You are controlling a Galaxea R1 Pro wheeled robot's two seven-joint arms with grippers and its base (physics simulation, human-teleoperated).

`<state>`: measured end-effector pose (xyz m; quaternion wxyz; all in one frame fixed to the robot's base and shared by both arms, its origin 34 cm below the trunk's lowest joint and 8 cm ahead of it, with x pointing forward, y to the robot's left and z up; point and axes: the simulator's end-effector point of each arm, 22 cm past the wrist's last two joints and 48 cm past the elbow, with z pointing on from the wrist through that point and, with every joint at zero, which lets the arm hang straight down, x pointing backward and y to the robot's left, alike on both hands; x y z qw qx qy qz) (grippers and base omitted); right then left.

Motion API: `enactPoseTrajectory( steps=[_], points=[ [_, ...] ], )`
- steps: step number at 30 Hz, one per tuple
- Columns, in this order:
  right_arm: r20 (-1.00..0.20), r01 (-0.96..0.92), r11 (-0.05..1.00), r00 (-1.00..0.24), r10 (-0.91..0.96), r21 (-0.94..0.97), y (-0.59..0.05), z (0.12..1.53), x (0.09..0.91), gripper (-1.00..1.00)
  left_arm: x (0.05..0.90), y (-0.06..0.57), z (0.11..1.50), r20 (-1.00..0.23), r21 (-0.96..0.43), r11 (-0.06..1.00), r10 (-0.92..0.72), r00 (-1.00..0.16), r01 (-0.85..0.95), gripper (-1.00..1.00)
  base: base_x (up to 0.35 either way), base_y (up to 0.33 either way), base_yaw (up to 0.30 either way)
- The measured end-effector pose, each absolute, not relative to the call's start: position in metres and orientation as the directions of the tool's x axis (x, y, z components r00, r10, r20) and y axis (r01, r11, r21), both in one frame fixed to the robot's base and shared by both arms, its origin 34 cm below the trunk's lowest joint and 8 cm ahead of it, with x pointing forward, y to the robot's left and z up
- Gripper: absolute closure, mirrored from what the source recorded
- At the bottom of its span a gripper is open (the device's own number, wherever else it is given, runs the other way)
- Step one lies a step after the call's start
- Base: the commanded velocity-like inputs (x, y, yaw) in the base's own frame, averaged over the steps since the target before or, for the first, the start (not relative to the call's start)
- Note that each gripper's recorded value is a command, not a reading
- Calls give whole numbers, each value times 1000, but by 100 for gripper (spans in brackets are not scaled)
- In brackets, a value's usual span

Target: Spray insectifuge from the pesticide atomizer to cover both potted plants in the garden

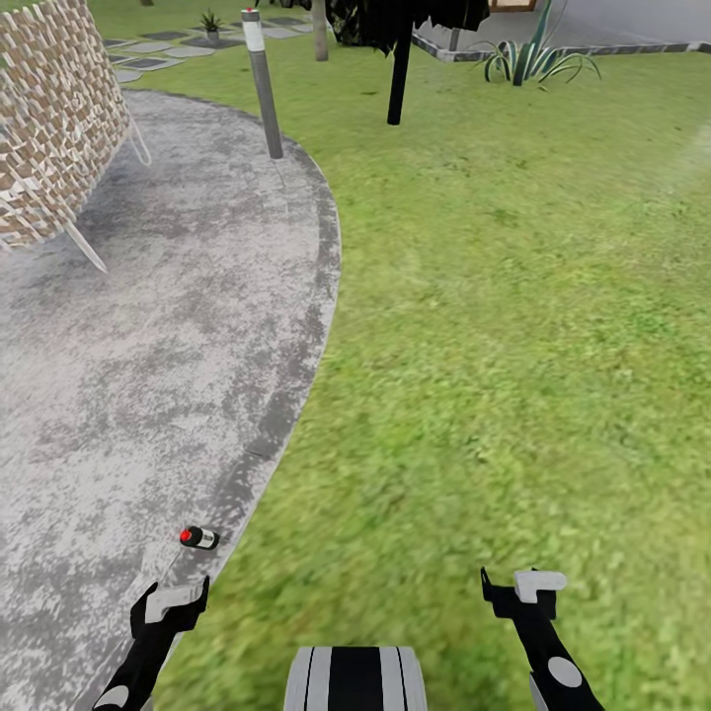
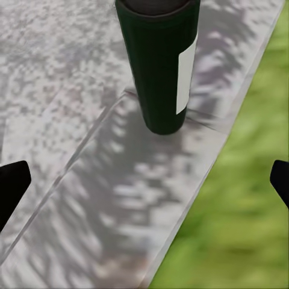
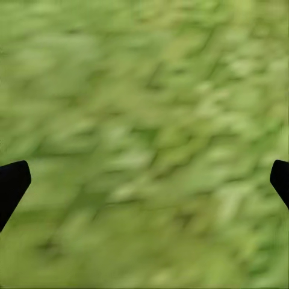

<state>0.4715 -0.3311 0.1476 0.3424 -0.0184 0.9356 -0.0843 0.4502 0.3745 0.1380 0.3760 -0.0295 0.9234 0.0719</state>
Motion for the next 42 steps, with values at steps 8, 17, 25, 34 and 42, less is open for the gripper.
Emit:
enactPoseTrajectory(
  steps=[8,17,25,34,42],
  points=[
    [-637,22,985,-765,-93,-170,-331,147,471,-100,450,373,138,-699,109,988,-1,-716,-108,-100,15,7,0],
    [-637,23,985,-765,-92,-170,-331,147,471,-100,450,373,138,-699,109,988,-1,-715,-108,-100,157,0,0],
    [-637,23,985,-765,-92,-170,-331,147,471,-100,451,373,138,-698,109,988,-1,-716,-108,-100,16,0,0],
    [-636,22,985,-766,-92,-170,-331,147,471,-100,450,373,138,-699,109,988,-1,-716,-107,-100,52,0,0],
    [-637,23,985,-765,-92,-170,-331,148,471,-100,450,373,138,-699,109,988,-1,-715,-108,-100,84,0,0]
  ],
)
